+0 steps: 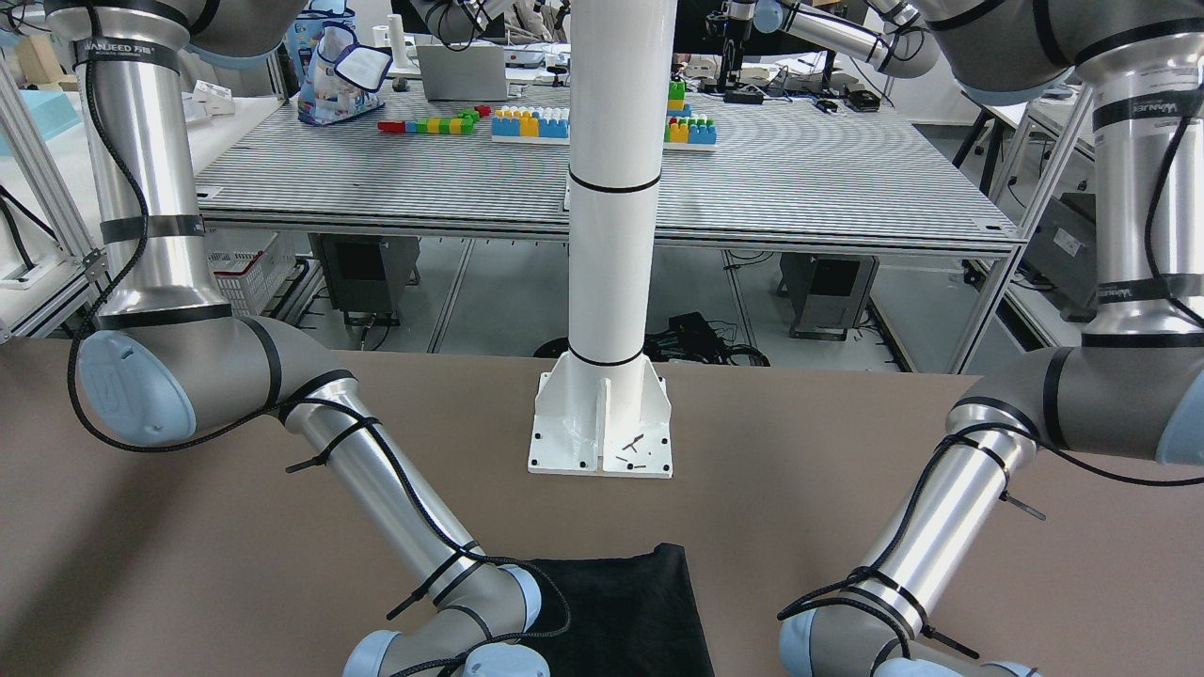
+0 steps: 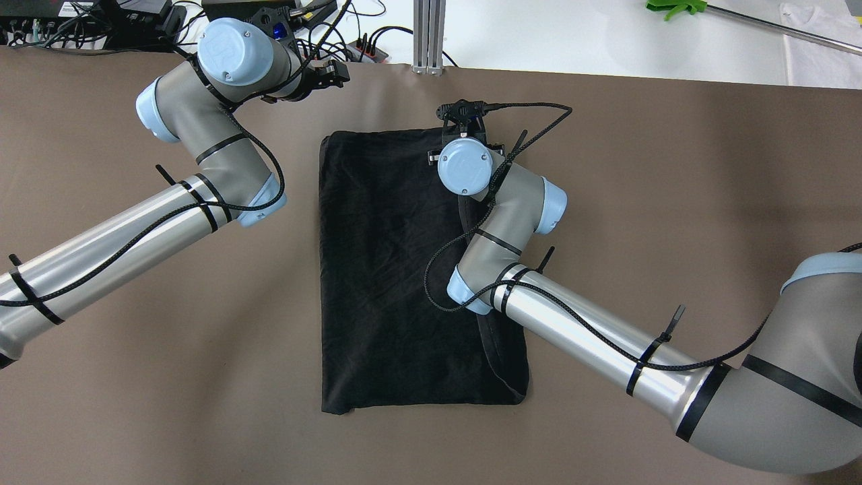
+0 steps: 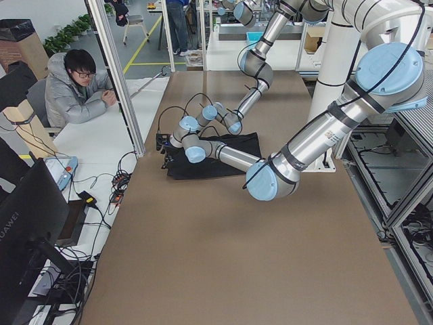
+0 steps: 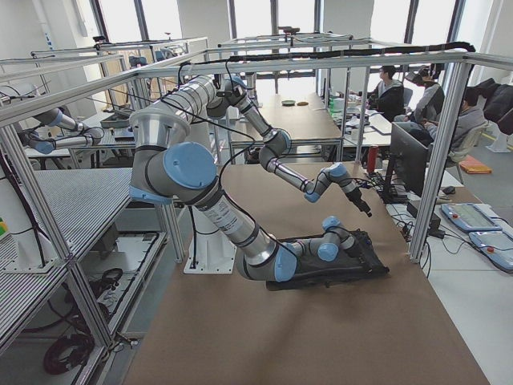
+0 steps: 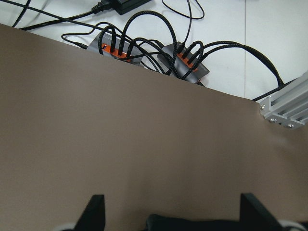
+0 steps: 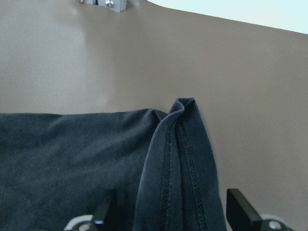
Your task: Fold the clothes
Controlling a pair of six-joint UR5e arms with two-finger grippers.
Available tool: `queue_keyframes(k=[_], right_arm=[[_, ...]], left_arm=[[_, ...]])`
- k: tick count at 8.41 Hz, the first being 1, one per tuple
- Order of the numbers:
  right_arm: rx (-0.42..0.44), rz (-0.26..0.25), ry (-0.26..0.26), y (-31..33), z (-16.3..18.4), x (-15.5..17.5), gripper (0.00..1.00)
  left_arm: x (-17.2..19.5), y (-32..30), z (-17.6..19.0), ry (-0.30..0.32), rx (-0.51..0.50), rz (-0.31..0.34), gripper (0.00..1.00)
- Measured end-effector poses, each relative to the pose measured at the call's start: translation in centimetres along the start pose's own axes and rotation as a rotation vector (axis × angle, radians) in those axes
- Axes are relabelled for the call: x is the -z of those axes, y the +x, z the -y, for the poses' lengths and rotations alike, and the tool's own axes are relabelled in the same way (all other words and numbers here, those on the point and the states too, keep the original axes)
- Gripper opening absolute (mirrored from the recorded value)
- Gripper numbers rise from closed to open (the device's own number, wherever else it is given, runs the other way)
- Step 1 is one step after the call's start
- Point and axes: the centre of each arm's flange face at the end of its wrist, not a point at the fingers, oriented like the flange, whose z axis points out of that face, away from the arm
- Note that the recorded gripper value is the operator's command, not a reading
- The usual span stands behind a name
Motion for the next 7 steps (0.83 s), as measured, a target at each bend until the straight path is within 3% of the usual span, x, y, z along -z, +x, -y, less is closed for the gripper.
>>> queue_keyframes(k=[3,7], right_arm=[[0.006,-0.011,0.003,0.8,0.4,-0.3,0.79],[0.083,-0.037,-0.01,4.9,1.4,-1.8,0.79]], left_arm=[[0.0,0.0,0.0,0.0,0.001,-0.001,1.0],[0.0,-0.1,0.1,0.001,0.002,0.0,1.0]])
